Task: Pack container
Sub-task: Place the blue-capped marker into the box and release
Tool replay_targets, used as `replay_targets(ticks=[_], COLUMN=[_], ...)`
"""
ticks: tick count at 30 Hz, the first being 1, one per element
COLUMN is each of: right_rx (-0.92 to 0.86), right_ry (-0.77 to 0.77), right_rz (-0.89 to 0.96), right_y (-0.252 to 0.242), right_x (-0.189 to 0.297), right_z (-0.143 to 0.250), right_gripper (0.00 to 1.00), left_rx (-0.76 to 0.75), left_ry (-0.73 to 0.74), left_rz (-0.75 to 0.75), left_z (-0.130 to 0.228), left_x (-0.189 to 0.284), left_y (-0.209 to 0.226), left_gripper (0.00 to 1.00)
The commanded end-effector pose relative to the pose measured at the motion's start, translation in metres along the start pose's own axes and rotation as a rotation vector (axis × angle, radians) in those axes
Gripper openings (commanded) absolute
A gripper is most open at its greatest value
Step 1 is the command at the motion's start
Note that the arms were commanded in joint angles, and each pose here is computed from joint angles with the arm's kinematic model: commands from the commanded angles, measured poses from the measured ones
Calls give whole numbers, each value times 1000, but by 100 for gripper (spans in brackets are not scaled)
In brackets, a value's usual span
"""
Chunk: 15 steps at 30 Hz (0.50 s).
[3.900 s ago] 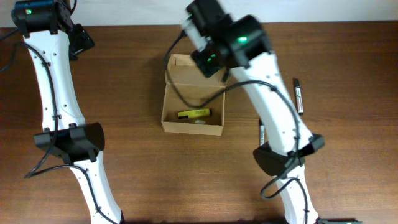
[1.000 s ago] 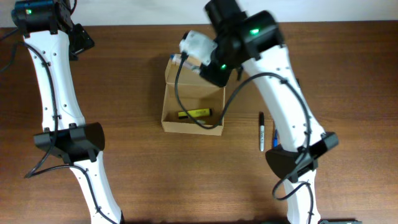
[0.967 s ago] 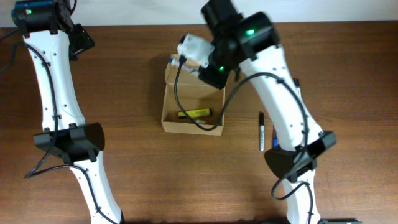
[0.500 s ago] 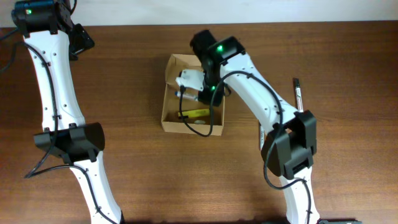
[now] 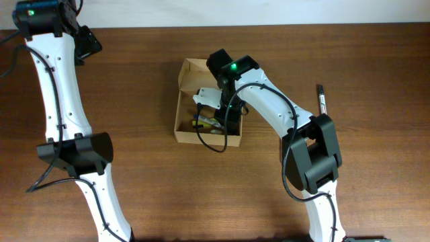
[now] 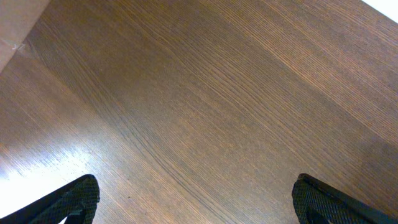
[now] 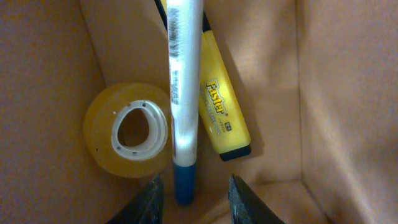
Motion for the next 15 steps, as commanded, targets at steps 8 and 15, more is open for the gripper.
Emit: replay_targets(ticks=[8,15], right_rx=[-216,-434], right_ry=[-135,-433], right_rz=[186,395], right_y=[-6,-5], right_x=[106,241], right_z=[-20,4], right_gripper=[33,39], left_rx=[-1,-1], left_ry=[-12,-12], left_rz=[-10,-10], left_z=[0,0], left_x=[7,7], left_y=[6,6], left_gripper=[100,100])
Point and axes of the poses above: each gripper's point midway between its finger pads, its own x axis back along the fingers, its own y axis along the line the jaws close on, z = x × y, the point moved 7 cm from there along x, back along the fingers, and after that the axes turned 14 degrees about -x, right-handed, at the moved point
